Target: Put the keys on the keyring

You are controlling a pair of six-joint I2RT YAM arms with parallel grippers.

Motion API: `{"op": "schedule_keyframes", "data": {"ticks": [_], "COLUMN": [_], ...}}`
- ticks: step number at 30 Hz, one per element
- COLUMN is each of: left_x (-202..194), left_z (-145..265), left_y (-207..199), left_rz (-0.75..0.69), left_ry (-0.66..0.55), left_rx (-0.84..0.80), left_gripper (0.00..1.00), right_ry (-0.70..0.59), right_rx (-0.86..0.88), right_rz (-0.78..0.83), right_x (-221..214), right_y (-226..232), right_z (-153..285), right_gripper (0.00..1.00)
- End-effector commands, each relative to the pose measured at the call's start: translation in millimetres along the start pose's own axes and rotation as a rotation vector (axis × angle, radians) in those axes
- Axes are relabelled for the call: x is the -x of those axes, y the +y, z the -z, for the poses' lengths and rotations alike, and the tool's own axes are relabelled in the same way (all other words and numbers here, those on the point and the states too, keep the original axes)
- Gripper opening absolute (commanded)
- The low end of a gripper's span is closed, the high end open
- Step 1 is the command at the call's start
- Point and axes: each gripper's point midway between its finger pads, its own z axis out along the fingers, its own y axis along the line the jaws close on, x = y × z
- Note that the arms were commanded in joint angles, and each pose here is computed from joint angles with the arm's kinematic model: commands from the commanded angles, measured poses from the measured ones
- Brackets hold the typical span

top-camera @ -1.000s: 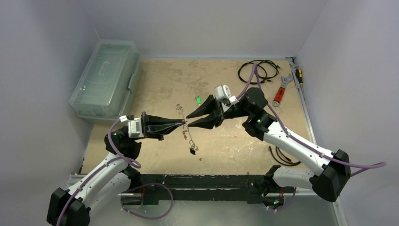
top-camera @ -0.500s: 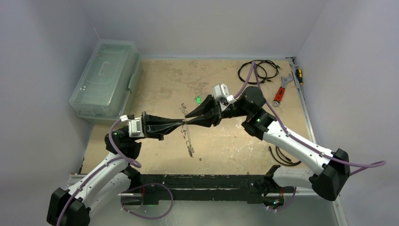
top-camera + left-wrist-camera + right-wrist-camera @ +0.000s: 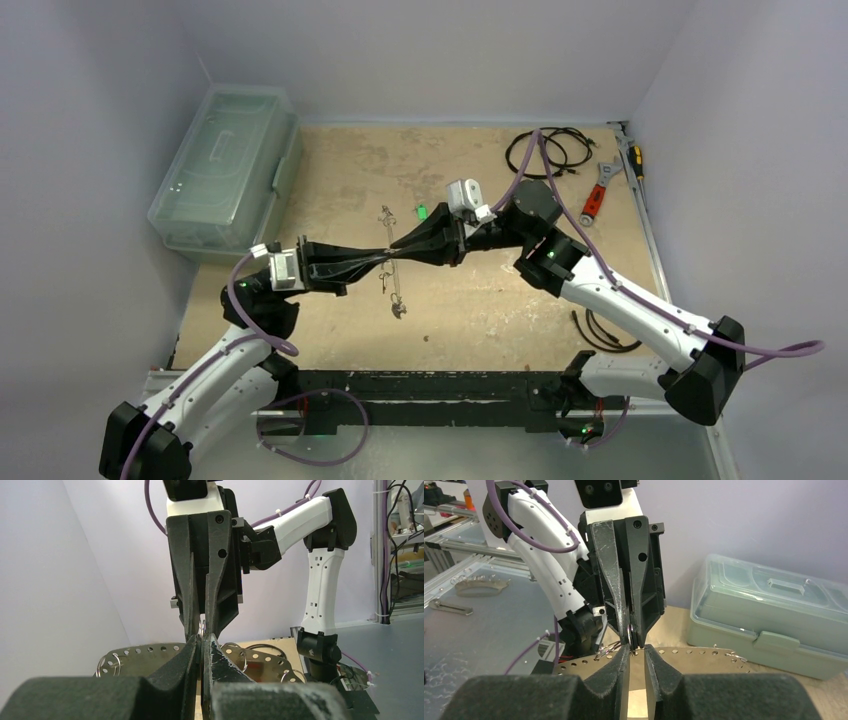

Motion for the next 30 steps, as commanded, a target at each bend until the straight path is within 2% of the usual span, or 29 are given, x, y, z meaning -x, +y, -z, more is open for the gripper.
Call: {"op": "schedule_keyframes", "data": {"ticks": [1, 15, 19, 20, 24, 25, 27, 30], "left_x": [7.4, 3.6, 1.7, 1.1, 0.9, 1.0, 0.7, -0.4], "left_z": [-1.8, -0.7, -0.3, 0.0, 1.9, 2.7, 4.6, 6.7], "left_y": [-3.2, -0.8, 0.2, -0.1, 0.3, 1.4, 4.0, 7.5], "left_rz": [-0.032, -0.018, -0.010, -0.008, -0.033, -0.045, -0.071, -0.110], "left_ry": [-0.028, -0.025, -0.019, -0.017, 0.004, 0.014, 0.040, 0.092], "left_rx": [-0.015, 0.001, 0.007, 0.007, 0.018, 0.027, 0.048, 0.067], "left_gripper": [0.00, 0.00, 0.00, 0.05, 0.41, 0.46, 0.54, 0.57], "right_ry": [0.007, 0.033, 0.044, 0.045, 0.069, 0.077, 0.093, 0.107], "right_rx": [-0.048, -0.069, -0.067, -0.067, -0.068, -0.072, -0.079, -0.090], "right_rz": [0.042, 0.057, 0.064, 0.071, 0.077, 0.081, 0.080, 0.085], "right_x": [3.6, 1.3, 1.1, 1.7, -1.5, -2.9, -6.4, -9.3], "right_y": [-10.9, -12.4, -12.1, -12.0, -11.5, -12.4, -13.4, -14.9], "right_z": [-9.4, -16.9, -16.5, -15.9, -13.6, -13.0, -12.0, -10.1], "right_gripper": [0.18, 0.10, 0.00, 0.00, 0.00, 0.00, 0.00, 0.00]}}
